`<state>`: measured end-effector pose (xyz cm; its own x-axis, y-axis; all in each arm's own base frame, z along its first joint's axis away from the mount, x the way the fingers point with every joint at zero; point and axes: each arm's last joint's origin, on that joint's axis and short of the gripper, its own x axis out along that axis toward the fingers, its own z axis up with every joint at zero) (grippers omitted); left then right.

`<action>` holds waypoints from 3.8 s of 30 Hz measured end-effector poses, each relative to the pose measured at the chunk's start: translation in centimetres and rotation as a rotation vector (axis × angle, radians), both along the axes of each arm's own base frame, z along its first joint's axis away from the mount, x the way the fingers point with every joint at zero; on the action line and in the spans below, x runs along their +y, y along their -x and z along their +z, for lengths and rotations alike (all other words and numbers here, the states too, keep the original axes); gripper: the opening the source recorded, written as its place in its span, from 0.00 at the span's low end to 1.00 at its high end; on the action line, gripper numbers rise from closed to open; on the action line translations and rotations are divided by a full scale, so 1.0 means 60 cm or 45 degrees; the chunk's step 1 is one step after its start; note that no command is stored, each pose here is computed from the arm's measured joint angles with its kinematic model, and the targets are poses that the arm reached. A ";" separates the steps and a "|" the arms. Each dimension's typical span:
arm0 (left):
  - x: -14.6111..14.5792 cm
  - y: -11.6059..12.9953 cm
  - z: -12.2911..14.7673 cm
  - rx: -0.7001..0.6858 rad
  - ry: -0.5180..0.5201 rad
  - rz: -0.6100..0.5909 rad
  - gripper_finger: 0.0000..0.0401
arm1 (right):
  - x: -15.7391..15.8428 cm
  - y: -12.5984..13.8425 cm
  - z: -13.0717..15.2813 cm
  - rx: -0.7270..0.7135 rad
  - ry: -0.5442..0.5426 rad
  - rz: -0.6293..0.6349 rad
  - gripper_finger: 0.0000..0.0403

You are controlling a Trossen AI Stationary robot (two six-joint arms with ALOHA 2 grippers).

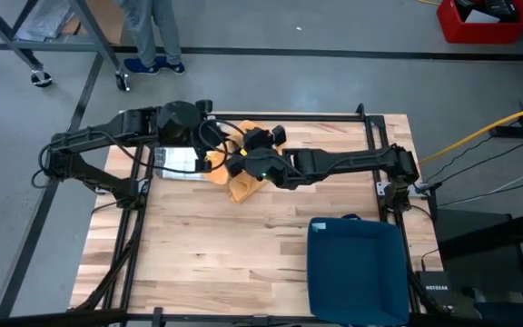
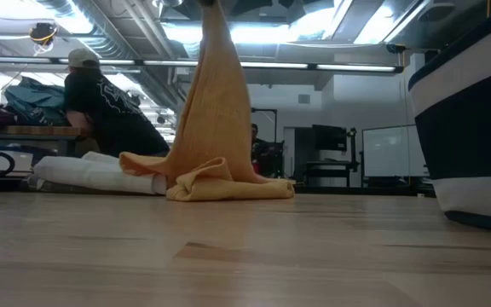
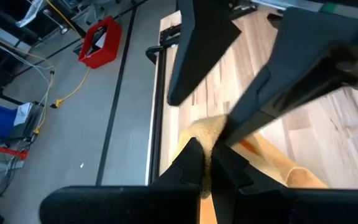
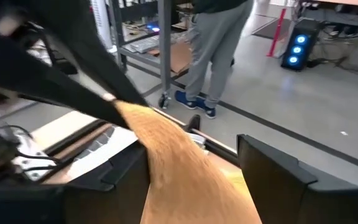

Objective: Fold towel
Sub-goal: Fold the yellow towel

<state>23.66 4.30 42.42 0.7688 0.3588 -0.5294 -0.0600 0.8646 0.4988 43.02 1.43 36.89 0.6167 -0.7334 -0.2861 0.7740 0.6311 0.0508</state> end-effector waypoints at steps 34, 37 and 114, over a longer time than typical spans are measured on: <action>-0.007 0.005 -0.010 0.117 -0.012 -0.153 0.00 | -0.035 -0.007 -0.003 0.136 -0.034 0.305 0.59; -0.008 0.005 -0.010 0.114 -0.009 -0.157 0.00 | -0.034 -0.007 -0.003 0.159 -0.008 0.317 0.56; -0.039 -0.065 -0.198 -0.070 0.507 0.121 0.37 | -0.092 0.111 0.227 0.354 0.488 0.258 0.01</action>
<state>27.53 1.95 30.53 0.7733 0.2050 -0.6000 -0.1664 0.9787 0.1199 36.38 -4.07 50.51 0.6963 -0.6912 -0.1935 0.5856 0.7030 -0.4037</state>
